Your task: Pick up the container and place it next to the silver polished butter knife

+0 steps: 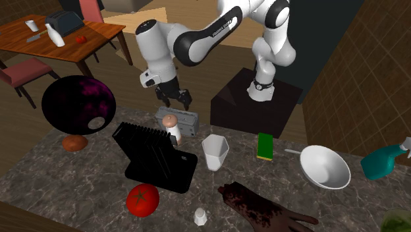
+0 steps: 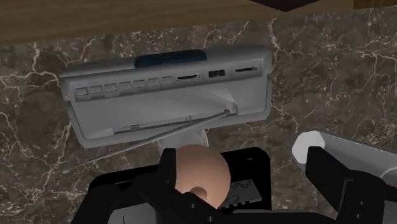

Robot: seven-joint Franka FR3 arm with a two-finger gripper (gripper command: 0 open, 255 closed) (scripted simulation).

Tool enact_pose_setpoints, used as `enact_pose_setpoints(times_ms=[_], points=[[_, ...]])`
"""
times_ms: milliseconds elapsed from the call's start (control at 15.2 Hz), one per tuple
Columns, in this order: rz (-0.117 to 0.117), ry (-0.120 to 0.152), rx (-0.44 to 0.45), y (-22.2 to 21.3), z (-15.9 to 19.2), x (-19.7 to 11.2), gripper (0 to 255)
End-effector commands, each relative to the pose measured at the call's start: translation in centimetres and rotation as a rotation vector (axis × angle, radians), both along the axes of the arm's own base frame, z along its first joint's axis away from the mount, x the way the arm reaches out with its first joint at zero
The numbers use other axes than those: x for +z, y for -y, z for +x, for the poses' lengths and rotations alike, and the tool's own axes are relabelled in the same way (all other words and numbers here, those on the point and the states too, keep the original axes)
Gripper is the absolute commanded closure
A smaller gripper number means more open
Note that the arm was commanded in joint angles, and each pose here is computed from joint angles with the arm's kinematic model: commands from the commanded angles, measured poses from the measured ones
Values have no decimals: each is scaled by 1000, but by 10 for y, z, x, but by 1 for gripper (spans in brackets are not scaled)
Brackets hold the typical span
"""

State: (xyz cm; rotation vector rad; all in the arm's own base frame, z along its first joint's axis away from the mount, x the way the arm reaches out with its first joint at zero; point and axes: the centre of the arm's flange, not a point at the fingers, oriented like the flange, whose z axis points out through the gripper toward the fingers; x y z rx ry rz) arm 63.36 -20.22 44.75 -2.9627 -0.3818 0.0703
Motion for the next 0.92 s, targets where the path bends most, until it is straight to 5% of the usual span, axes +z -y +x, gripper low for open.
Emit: enact_pose_setpoints(times_ms=[0, 858], points=[[8, 8, 9, 16, 21, -9, 0], [13, 14, 14, 19, 35, -53, 0]])
